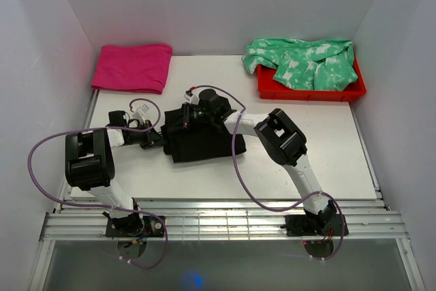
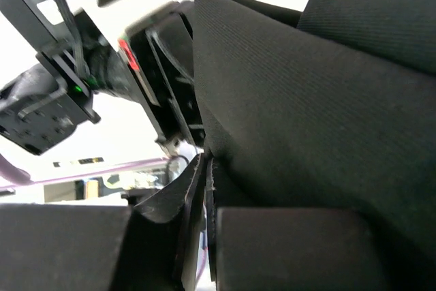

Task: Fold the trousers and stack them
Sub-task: Fold the trousers

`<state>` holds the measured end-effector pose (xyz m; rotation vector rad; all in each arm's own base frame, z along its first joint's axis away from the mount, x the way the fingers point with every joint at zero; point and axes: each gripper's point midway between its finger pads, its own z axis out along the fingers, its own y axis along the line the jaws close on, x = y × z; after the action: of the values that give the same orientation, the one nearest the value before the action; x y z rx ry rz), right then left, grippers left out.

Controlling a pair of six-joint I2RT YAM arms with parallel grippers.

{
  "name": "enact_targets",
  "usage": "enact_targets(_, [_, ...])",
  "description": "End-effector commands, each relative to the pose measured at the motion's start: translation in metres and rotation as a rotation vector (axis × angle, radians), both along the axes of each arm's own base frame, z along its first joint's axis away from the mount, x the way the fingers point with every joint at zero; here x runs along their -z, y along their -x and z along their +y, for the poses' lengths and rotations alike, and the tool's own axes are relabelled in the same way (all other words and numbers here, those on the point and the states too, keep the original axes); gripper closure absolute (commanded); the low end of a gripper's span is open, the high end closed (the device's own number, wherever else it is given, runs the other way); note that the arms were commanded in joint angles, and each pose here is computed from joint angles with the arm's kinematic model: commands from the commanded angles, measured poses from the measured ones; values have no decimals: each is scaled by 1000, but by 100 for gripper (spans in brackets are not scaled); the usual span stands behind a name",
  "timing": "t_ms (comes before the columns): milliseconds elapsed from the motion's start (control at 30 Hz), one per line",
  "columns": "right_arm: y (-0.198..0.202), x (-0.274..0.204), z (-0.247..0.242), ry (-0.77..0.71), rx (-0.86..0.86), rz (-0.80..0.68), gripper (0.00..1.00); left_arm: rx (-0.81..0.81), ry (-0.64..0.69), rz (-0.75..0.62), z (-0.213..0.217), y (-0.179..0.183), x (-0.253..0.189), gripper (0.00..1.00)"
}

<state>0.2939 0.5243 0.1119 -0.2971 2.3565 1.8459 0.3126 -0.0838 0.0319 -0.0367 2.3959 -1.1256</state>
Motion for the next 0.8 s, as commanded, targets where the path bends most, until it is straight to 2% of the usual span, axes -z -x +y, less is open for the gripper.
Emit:
enact_targets(0, [-10, -34, 18, -98, 34, -12, 92, 9, -37, 25, 1, 5, 16, 100])
enact_targets(367, [-18, 14, 33, -41, 88, 79, 92, 1, -29, 54, 0, 9, 18, 100])
enact_targets(467, [-20, 33, 31, -18, 107, 103, 92, -9, -45, 52, 2, 8, 15, 90])
enact_targets(500, [-20, 36, 31, -17, 106, 108, 92, -12, -50, 73, 2, 12, 15, 79])
enact_targets(567, [-18, 45, 28, -6, 111, 127, 92, -30, -96, 74, 12, 8, 9, 72])
enact_targets(600, [-17, 48, 27, -4, 112, 132, 92, -59, -109, 90, 20, 9, 4, 66])
enact_targets(733, [-18, 55, 23, -7, 119, 134, 92, -124, -199, -13, 59, -8, -37, 62])
enact_targets(767, [-18, 51, 24, -22, 114, 121, 92, -101, -135, -99, 60, -13, -61, 61])
